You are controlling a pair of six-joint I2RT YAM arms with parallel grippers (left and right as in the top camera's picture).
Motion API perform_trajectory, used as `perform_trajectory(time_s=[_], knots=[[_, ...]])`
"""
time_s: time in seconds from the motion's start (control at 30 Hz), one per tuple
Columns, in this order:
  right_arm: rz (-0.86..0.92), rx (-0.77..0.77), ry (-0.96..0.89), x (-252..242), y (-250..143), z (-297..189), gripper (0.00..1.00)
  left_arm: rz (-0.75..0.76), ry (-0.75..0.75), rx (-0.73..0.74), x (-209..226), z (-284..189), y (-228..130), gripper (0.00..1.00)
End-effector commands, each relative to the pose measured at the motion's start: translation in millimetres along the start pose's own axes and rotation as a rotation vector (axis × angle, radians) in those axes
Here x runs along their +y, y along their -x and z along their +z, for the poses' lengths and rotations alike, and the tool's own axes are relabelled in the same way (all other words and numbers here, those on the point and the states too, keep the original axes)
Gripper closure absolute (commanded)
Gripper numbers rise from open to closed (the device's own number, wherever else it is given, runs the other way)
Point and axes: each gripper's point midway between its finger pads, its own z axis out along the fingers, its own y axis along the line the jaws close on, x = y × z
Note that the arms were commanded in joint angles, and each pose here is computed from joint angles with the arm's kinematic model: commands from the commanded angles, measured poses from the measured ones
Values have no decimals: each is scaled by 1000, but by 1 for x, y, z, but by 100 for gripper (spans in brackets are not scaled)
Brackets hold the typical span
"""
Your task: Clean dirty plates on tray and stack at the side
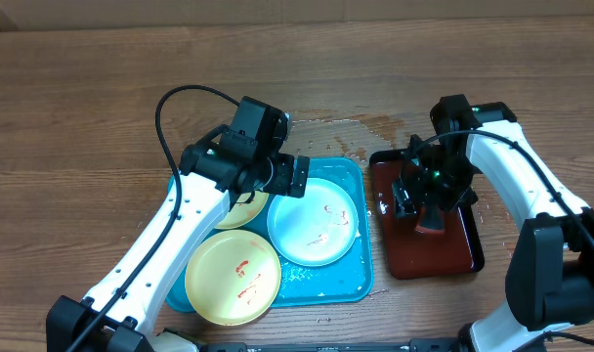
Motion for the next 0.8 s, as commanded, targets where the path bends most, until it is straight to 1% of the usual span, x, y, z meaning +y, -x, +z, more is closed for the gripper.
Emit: perform_trajectory(time_s=[0.0,0.2,0.33,0.53,0.63,0.77], knots=[[113,5,-4,-1,-5,-1,0,25,-12,-21,-5,-3,8,0],[133,8,-9,-5,-7,16,0,25,-11,-20,-5,-3,7,0],[126,-18,-14,-9,-3,29,0,25,-11,-20,-5,-3,8,0],[125,-83,-107,-28,11,33,0,26,-11,-20,-5,-3,8,0],[201,-111,-143,-37,15,31,0,25,-11,-19,-5,-3,7,0],[274,-131,-146,-45,18,31,0,26,-10,-19,-5,-3,7,0]])
